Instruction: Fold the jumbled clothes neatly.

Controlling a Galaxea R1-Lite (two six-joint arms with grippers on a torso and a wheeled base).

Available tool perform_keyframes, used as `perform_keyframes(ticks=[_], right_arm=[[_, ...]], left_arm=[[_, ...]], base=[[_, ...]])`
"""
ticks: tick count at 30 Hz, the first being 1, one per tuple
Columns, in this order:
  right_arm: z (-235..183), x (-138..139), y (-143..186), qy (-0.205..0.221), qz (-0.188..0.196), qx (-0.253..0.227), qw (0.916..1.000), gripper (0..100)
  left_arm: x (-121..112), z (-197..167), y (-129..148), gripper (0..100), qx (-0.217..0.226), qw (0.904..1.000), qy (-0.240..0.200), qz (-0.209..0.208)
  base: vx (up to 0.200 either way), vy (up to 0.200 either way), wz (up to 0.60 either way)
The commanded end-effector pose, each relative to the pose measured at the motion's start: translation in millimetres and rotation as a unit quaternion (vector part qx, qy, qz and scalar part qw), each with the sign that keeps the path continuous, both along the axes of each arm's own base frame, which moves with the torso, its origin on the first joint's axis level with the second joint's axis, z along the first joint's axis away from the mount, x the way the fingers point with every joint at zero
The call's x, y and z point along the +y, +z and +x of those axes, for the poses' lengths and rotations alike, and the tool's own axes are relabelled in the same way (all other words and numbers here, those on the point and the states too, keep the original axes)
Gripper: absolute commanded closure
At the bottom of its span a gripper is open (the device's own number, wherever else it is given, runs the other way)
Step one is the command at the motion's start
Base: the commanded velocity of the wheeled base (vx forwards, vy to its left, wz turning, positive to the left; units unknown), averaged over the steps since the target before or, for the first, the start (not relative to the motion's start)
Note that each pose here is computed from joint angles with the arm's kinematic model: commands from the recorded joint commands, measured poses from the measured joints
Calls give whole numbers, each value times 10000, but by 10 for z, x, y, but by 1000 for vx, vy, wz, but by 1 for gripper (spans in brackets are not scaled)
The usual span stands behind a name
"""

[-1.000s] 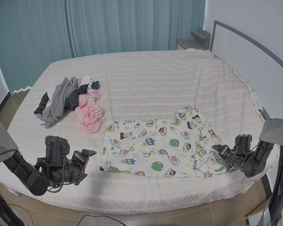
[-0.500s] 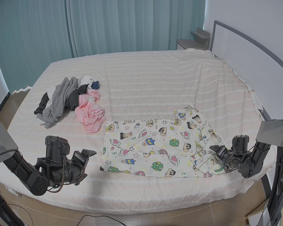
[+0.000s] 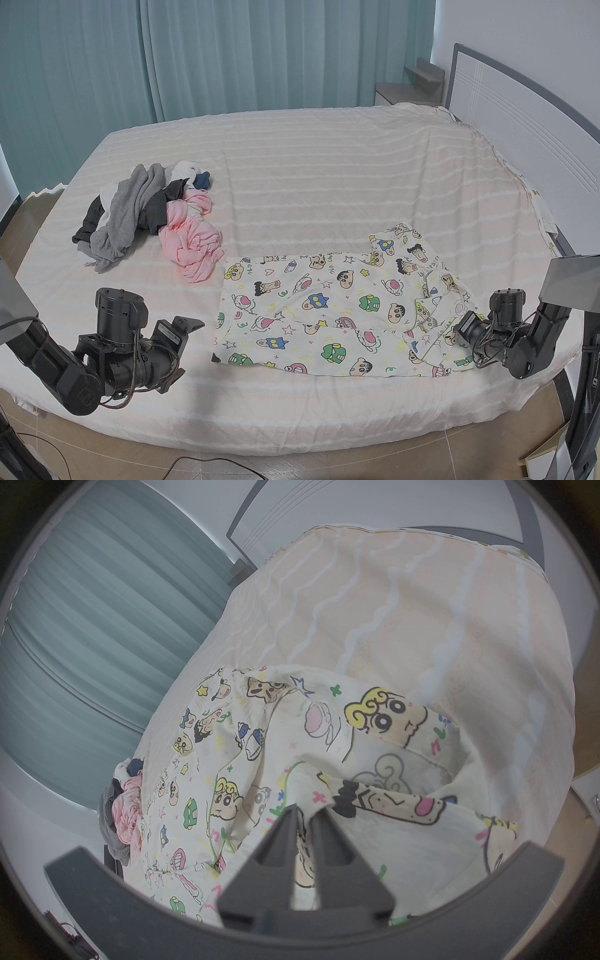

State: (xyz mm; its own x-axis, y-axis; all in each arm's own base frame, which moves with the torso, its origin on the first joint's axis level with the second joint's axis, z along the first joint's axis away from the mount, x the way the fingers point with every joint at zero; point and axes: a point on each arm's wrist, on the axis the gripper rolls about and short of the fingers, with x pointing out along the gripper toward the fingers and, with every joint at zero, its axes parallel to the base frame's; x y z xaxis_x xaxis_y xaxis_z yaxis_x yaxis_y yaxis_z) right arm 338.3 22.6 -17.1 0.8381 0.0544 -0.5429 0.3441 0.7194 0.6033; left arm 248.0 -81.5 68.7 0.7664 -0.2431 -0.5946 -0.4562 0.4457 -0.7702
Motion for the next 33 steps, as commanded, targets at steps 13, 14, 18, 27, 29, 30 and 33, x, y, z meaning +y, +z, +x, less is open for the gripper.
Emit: perform_keyframes(ticks=[13, 14, 18, 27, 29, 30, 33], right_arm=[[-222, -19, 176, -1, -46, 12, 10000, 100], [-258, -16, 205, 15, -59, 3, 10000, 100], [-382, -10, 222, 100, -145, 113, 9998, 100], [-643, 81, 119, 333, -218, 219, 9990, 100], [-669, 82, 93, 342, -222, 273, 9988, 100], [-687, 80, 80, 342, -224, 296, 9987, 100], [-715, 69, 43, 332, -233, 334, 9986, 100]], left_arm=[[2, 2, 0, 0, 0, 10000, 7, -2], [2, 2, 0, 0, 0, 10000, 7, -2], [2, 2, 0, 0, 0, 10000, 7, -2], [-2, 0, 0, 0, 0, 10000, -1, -2], [-1, -3, -3, 0, 7, 10000, -1, 0], [-1, -3, -3, 0, 5, 10000, 5, 5], [-1, -3, -3, 0, 5, 10000, 5, 5]], base=[[0, 0, 0], [0, 0, 0], [0, 0, 0], [0, 0, 0], [0, 0, 0], [0, 0, 0], [0, 0, 0]])
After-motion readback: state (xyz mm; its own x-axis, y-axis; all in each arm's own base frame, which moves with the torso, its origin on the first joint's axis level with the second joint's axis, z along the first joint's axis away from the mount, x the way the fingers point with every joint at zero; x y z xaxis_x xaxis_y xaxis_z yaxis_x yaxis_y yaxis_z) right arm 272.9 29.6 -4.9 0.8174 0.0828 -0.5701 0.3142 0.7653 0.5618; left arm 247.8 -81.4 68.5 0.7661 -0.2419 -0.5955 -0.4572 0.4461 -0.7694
